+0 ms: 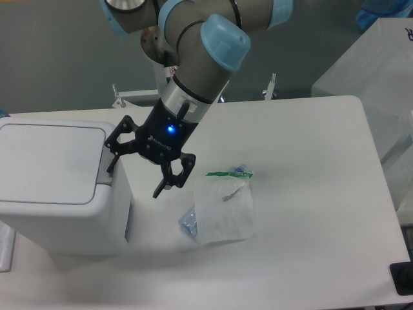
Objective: Open the trash can
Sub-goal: 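Hook the gripper finger under the lid edge and hold, then push the lid upward with the gripper finger to flip it open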
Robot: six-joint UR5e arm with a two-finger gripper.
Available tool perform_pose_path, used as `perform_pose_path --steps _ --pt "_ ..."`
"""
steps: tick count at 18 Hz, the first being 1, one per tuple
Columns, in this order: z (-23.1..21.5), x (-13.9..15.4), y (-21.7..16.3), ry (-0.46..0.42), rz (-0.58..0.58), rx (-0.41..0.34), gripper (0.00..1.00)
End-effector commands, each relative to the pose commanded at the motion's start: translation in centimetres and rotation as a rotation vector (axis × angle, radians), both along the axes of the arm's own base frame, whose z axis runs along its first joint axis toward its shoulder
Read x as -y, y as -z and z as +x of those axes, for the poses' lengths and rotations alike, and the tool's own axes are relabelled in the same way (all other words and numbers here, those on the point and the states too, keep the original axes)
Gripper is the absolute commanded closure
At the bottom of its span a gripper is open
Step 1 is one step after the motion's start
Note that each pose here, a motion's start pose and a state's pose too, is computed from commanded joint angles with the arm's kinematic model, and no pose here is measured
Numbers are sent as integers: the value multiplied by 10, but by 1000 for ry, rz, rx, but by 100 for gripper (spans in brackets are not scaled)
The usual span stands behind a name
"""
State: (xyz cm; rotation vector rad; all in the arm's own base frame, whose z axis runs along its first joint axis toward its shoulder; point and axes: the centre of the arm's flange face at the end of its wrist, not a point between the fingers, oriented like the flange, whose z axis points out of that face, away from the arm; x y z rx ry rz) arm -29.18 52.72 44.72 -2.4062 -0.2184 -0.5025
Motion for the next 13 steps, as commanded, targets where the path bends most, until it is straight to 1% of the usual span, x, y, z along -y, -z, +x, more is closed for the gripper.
perform_pose_path --steps 13 --pt "0 0 2 1 -1 0 0"
